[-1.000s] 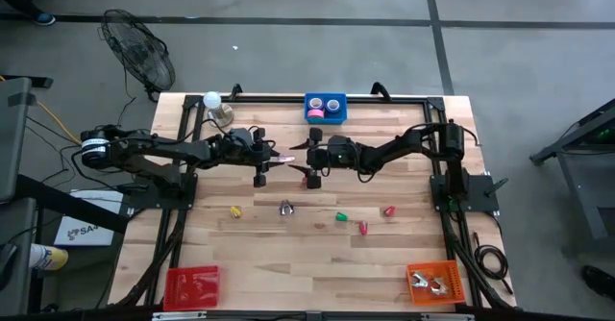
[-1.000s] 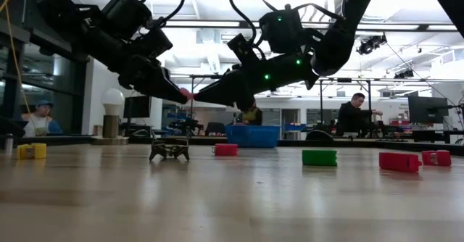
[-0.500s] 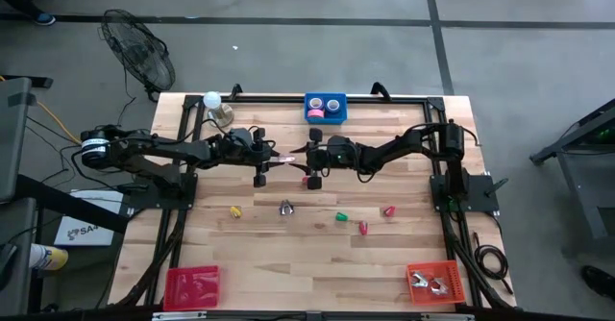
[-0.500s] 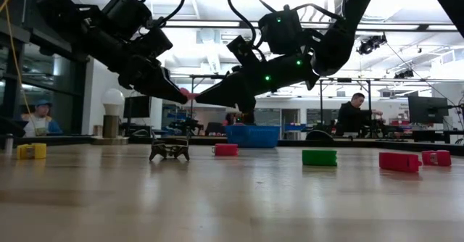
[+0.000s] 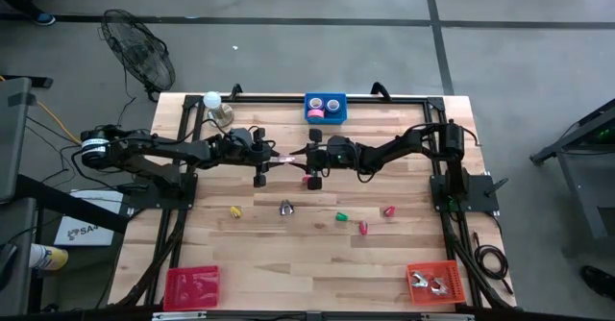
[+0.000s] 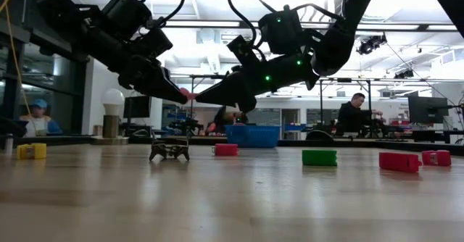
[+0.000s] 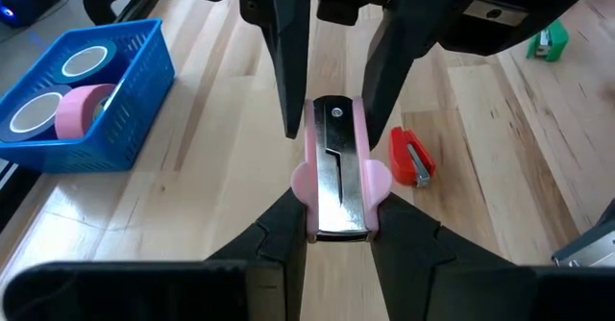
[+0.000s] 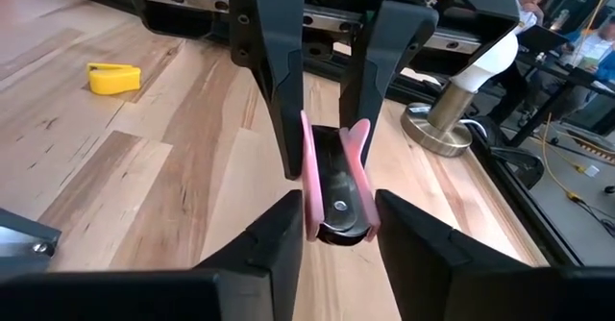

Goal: Pick and place Stapler, Stapler remover, tape
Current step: Put the pink staple remover into the orange bin

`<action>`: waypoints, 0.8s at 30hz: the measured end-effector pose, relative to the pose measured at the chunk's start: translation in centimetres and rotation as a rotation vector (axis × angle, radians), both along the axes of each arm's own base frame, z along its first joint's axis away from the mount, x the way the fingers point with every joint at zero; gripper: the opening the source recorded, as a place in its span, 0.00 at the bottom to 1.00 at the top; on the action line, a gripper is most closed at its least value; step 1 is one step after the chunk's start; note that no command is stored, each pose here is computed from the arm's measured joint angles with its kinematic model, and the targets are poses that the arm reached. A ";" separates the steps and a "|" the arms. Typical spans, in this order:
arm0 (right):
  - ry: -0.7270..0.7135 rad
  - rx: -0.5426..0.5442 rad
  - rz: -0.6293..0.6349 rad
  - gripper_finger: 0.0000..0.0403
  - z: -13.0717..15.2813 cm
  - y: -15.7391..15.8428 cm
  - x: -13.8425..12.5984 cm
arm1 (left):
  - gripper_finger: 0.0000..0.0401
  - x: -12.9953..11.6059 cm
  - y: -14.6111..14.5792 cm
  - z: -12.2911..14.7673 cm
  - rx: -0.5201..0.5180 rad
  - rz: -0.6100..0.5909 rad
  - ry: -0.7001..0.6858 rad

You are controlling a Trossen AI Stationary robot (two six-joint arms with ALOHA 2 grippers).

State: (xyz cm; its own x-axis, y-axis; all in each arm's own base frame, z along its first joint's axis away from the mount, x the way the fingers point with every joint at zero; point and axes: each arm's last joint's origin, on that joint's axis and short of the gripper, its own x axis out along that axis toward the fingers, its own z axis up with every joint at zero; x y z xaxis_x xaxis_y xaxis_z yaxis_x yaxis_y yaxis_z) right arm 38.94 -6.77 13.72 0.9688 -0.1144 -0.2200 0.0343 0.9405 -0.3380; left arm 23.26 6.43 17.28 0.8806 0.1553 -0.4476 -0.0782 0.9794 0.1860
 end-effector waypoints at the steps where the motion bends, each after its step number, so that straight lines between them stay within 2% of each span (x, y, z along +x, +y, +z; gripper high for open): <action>1: 0.000 0.001 0.003 0.29 0.0 0.0 0.0 | 0.22 0.0 0.0 0.0 0.000 0.000 0.000; 8: 0.000 0.009 0.017 0.21 0.0 0.1 0.0 | 0.22 0.0 0.0 0.0 -0.001 -0.004 0.001; 16: -0.003 0.028 0.015 0.21 0.0 0.1 0.0 | 0.23 0.0 0.0 0.0 -0.003 -0.005 0.001; 24: 0.010 0.029 0.000 0.20 -0.1 0.1 0.0 | 0.30 0.0 -0.1 -0.1 -0.020 -0.021 0.003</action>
State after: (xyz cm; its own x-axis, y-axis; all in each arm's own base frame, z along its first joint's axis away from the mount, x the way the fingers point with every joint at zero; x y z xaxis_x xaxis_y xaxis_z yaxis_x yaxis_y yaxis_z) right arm 38.91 -6.72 13.64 0.9666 -0.1074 -0.2326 0.0307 0.9500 -0.3108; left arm 23.24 6.35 17.22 0.8822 0.1280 -0.4532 -0.0575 0.9844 0.1662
